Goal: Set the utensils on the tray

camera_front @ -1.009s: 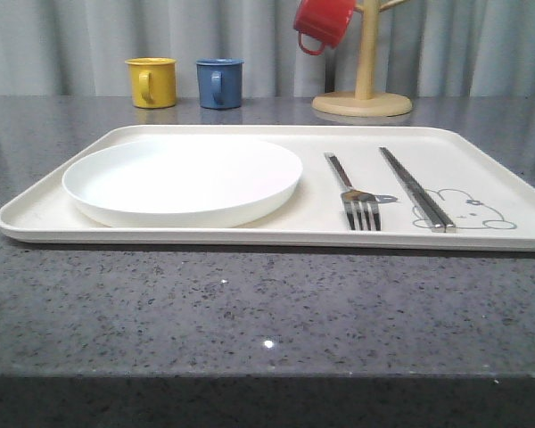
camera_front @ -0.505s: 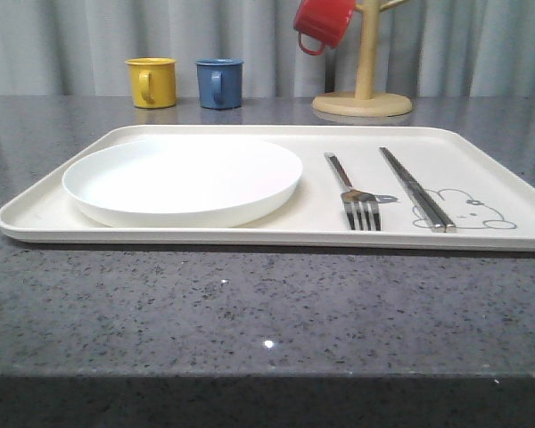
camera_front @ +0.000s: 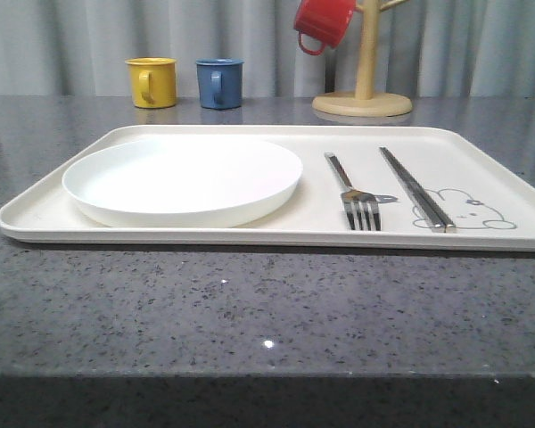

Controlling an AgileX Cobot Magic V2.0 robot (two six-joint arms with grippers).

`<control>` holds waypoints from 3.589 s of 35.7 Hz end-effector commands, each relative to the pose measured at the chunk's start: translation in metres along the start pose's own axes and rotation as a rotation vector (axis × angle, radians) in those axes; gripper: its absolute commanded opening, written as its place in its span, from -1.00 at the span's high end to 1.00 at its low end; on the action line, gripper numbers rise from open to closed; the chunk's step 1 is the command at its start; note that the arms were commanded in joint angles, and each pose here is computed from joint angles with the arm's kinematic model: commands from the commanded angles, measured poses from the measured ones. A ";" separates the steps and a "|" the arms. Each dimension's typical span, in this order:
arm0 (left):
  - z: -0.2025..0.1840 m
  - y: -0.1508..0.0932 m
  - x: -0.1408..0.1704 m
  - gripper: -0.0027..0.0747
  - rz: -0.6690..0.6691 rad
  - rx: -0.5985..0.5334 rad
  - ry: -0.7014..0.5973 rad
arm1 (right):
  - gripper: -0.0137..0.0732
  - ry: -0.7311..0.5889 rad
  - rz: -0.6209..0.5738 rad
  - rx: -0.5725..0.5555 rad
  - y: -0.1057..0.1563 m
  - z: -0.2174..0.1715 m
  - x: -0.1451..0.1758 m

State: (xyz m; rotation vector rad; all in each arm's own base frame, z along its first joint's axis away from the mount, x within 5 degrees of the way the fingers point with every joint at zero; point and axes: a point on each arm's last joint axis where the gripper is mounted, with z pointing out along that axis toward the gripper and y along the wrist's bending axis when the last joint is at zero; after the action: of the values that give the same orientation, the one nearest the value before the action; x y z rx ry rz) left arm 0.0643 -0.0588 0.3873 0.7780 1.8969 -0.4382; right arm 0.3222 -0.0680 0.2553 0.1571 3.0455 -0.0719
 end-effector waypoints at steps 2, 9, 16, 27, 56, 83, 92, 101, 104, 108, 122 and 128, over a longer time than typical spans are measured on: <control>-0.004 -0.001 -0.013 -0.15 -0.007 0.009 -0.093 | 0.52 -0.077 -0.005 0.012 -0.003 -0.014 -0.004; -0.004 -0.001 -0.013 -0.15 -0.007 0.009 -0.093 | 0.69 -0.087 -0.003 0.008 -0.003 -0.019 -0.001; -0.004 -0.001 -0.013 -0.15 -0.007 0.009 -0.093 | 0.69 -0.211 0.028 -0.097 0.011 -0.061 0.015; -0.004 -0.001 -0.013 -0.15 -0.007 0.009 -0.093 | 0.69 -0.200 -0.149 -0.347 0.097 -0.096 0.045; -0.004 -0.001 -0.013 -0.15 -0.007 0.009 -0.093 | 0.11 -0.086 0.037 -0.299 0.140 -0.033 0.010; -0.004 -0.001 -0.013 -0.15 -0.007 0.009 -0.093 | 0.08 -0.693 -0.267 -0.257 0.076 -0.167 0.176; -0.004 -0.001 -0.013 -0.15 -0.007 0.009 -0.093 | 0.08 -0.869 -0.263 -0.279 0.054 -0.156 0.259; -0.004 -0.001 -0.013 -0.15 -0.007 0.009 -0.093 | 0.08 -1.043 -0.257 -0.299 0.039 -0.142 0.313; -0.004 -0.001 -0.013 -0.15 -0.007 0.009 -0.102 | 0.08 -1.094 -0.253 -0.303 0.037 -0.138 0.323; -0.005 -0.004 -0.014 -0.15 -0.042 0.048 -0.112 | 0.20 -1.109 -0.251 -0.305 0.036 -0.132 0.327; -0.005 -0.012 -0.013 0.72 0.024 0.132 -0.098 | 0.95 -1.119 -0.248 -0.307 0.037 -0.130 0.325; -0.005 -0.012 -0.013 0.98 0.025 0.130 -0.100 | 0.95 -1.112 -0.249 -0.307 0.037 -0.130 0.325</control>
State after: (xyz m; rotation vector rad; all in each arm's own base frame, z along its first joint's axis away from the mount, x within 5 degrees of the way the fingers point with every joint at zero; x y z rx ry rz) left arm 0.0566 -0.0666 0.3879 0.8838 1.8574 -0.5378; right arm -0.0106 0.0077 0.3419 -0.2218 1.9832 0.2239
